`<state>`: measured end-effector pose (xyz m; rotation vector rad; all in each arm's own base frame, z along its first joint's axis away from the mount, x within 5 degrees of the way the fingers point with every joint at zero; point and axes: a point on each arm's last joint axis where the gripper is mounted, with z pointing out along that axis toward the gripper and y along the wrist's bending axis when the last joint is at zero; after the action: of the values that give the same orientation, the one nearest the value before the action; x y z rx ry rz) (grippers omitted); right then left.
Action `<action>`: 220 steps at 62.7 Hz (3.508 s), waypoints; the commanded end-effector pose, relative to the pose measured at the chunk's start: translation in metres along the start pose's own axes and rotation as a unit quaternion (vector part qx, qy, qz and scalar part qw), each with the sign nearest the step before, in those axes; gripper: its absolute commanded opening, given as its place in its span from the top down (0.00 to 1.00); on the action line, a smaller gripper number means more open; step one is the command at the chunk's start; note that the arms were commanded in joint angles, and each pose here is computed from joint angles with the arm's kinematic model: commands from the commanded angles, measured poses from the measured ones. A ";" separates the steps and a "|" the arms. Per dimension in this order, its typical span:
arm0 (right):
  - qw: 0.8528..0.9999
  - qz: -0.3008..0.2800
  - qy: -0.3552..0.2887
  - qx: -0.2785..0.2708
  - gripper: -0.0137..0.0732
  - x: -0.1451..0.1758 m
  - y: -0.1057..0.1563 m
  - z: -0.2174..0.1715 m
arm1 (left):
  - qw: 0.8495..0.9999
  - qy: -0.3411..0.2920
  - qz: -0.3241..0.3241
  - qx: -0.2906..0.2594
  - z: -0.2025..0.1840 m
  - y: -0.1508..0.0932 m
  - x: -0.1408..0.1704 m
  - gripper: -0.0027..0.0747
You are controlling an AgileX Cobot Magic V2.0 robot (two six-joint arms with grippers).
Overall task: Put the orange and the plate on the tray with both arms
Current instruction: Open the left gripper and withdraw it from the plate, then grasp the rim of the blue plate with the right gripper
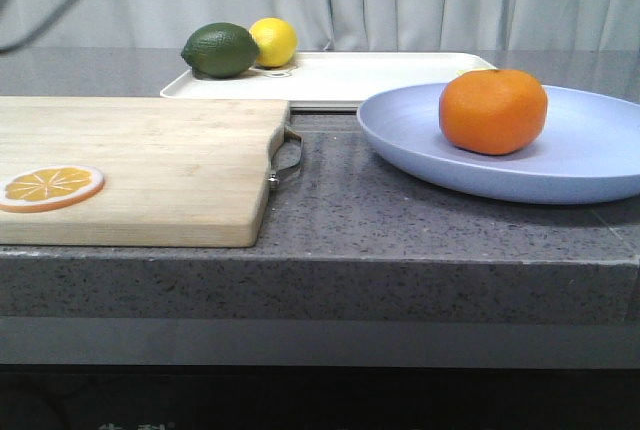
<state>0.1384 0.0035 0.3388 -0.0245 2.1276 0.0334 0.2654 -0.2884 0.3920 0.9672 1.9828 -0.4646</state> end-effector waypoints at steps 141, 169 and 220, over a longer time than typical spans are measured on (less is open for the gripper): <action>0.929 0.276 0.211 -0.129 0.17 -0.017 -0.022 0.129 | 0.985 -0.121 -0.067 -0.104 -0.196 0.018 0.134 0.15; 0.911 0.298 0.248 -0.137 0.20 -0.008 -0.023 0.146 | 0.985 -0.123 -0.067 -0.105 -0.196 0.019 0.134 0.15; 0.910 0.318 0.230 -0.130 0.91 -0.011 -0.024 0.149 | 0.984 -0.126 -0.067 -0.105 -0.196 0.019 0.133 0.15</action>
<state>0.2672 -0.0145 0.2506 0.5312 2.5887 0.7336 0.1296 -0.0933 0.3759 0.6669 1.9337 -0.3922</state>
